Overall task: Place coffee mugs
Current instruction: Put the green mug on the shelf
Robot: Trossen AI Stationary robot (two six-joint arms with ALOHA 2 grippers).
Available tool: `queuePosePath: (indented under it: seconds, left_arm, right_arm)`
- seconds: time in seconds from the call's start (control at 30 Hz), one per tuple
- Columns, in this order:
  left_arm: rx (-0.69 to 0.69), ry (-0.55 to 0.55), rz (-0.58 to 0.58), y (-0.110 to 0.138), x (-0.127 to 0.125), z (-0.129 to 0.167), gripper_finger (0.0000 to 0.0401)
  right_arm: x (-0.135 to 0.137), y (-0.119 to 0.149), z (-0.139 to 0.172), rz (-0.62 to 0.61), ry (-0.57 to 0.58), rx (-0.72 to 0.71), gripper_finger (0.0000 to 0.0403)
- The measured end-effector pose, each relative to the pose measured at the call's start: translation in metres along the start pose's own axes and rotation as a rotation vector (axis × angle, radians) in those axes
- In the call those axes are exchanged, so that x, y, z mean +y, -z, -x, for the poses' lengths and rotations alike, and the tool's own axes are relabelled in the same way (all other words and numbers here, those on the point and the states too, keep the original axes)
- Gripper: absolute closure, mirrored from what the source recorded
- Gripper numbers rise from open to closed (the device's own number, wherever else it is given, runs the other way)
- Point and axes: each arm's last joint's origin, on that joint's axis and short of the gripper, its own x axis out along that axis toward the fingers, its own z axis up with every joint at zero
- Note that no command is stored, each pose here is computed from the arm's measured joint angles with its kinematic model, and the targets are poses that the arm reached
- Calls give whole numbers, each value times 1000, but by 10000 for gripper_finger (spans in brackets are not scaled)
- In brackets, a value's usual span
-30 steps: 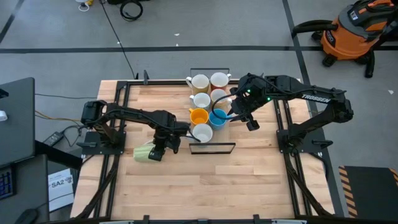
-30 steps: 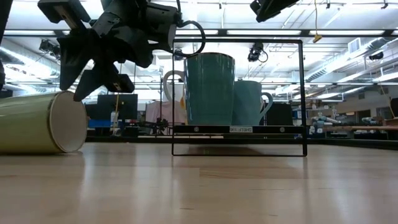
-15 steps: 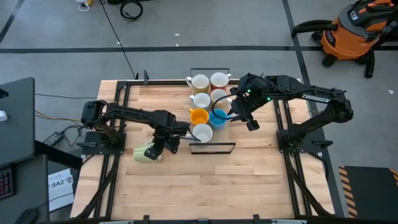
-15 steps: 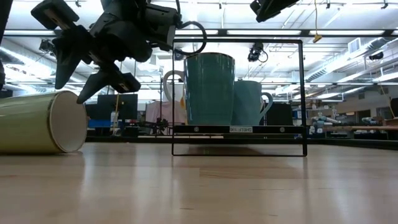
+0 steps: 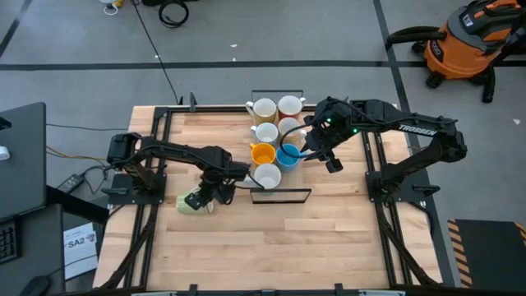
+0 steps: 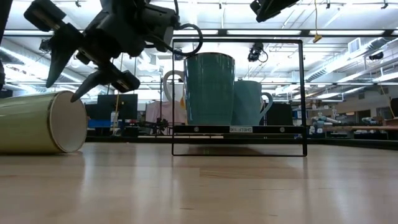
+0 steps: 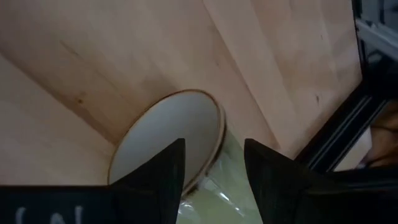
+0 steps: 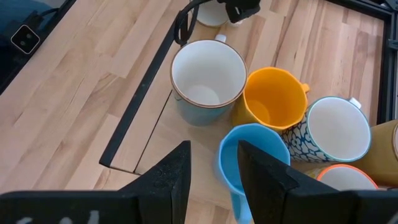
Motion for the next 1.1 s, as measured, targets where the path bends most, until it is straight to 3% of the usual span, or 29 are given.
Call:
queuePosePath:
  seconds: [0.4,1.1]
  left_arm:
    - [74,-28,-191,-9,-6,-10,229]
    - [146,25,-209,-12,-16,-20,229]
  right_arm:
    - [0,0,0,0,0,0,266]
    - [0,0,0,-7,0,0,266]
